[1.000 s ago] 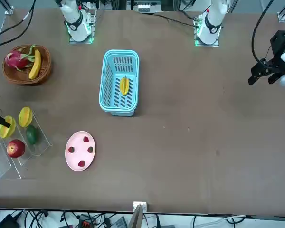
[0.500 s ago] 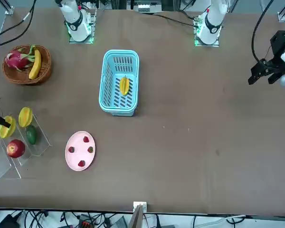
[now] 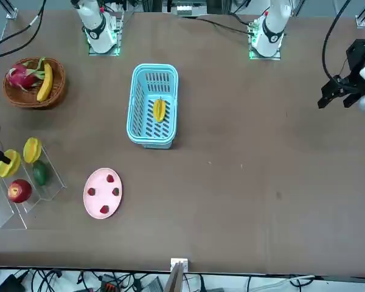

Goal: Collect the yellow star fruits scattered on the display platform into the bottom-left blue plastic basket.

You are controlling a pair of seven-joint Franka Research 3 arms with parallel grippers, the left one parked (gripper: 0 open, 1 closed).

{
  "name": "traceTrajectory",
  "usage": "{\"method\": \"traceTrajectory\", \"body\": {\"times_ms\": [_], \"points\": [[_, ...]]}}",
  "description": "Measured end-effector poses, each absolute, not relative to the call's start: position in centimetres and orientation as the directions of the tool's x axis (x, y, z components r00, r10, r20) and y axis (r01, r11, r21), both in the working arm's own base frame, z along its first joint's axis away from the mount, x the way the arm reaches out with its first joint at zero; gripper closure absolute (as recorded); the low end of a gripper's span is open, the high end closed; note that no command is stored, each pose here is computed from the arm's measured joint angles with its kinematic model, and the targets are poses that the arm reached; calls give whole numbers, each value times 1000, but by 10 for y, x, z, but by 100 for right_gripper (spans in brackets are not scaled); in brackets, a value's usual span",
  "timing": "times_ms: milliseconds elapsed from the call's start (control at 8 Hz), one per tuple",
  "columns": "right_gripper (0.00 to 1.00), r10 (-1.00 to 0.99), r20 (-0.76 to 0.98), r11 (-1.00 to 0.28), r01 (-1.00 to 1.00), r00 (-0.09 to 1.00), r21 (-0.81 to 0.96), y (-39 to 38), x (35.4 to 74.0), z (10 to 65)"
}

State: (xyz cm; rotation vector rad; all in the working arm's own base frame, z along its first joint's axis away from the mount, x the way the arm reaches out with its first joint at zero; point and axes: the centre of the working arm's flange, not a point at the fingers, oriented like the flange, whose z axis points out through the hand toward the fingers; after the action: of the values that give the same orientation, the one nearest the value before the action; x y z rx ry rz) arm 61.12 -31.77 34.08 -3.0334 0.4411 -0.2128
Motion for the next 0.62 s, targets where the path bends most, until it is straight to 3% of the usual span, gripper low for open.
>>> {"method": "traceTrajectory", "body": {"times_ms": [375, 625], "points": [[79, -326, 5, -938, -323, 945, -127, -270, 609, 393], [81, -358, -142, -917, -376, 923, -129, -194, 597, 451]]}}
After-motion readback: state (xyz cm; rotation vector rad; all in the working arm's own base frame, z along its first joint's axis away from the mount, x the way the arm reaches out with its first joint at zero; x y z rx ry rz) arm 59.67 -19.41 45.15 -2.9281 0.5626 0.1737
